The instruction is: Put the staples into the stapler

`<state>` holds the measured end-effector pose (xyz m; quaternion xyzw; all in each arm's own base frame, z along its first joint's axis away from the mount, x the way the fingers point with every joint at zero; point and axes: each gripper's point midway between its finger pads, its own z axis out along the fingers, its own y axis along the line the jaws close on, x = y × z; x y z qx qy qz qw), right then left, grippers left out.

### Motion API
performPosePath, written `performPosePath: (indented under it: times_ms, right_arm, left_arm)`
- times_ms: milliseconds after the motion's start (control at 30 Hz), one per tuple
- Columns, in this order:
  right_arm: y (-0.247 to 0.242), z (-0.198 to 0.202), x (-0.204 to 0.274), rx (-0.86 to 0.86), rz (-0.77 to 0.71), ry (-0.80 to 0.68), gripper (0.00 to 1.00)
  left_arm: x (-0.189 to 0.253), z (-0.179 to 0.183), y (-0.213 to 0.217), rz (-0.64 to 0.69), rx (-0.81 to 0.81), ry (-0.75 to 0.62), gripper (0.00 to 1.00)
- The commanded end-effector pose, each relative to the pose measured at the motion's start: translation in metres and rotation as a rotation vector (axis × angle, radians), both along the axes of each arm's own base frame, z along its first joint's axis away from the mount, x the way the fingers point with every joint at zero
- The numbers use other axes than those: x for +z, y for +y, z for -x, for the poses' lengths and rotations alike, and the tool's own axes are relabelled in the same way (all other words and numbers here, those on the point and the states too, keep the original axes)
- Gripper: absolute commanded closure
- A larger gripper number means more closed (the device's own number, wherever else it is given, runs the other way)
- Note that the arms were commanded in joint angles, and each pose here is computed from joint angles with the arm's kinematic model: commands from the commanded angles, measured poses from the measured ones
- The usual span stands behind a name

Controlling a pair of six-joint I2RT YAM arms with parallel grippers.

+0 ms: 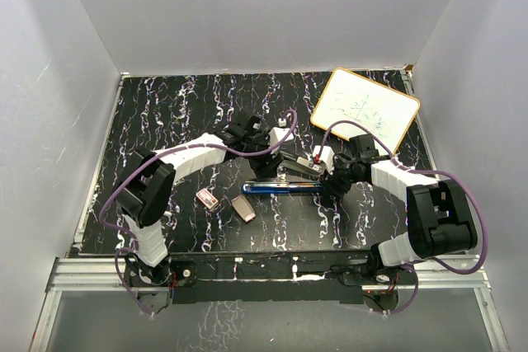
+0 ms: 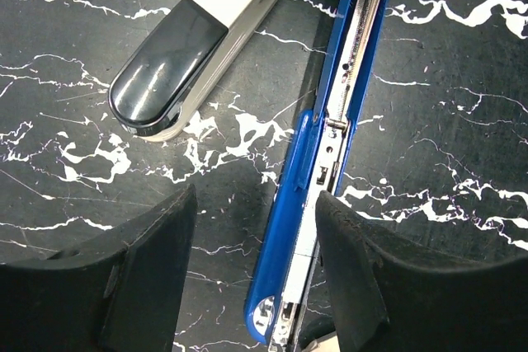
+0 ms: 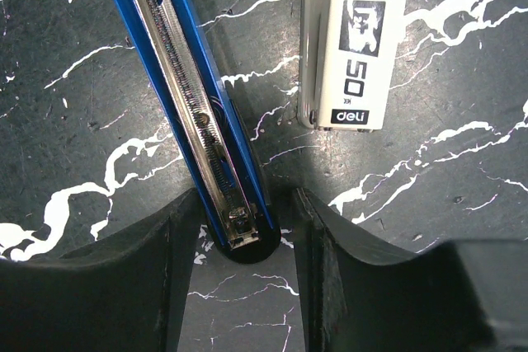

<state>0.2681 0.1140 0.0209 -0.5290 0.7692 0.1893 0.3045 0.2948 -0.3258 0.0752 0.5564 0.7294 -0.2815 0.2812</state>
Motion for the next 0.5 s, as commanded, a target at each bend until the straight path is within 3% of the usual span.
performPosePath:
  times_ms: [0,467]
  right_arm:
    - [-0.003,-0.007,0.004,-0.009,0.027,-0.043,0.52]
    - [-0.006,-0.006,0.004,-0.018,0.038,-0.042,0.54]
  left_arm:
    - [0.0,0.002,-0.011,0.018,-0.011,0.008,0.43]
    - [-0.024,0.009,-0.006,-0.039,-0.03,0.03,0.44]
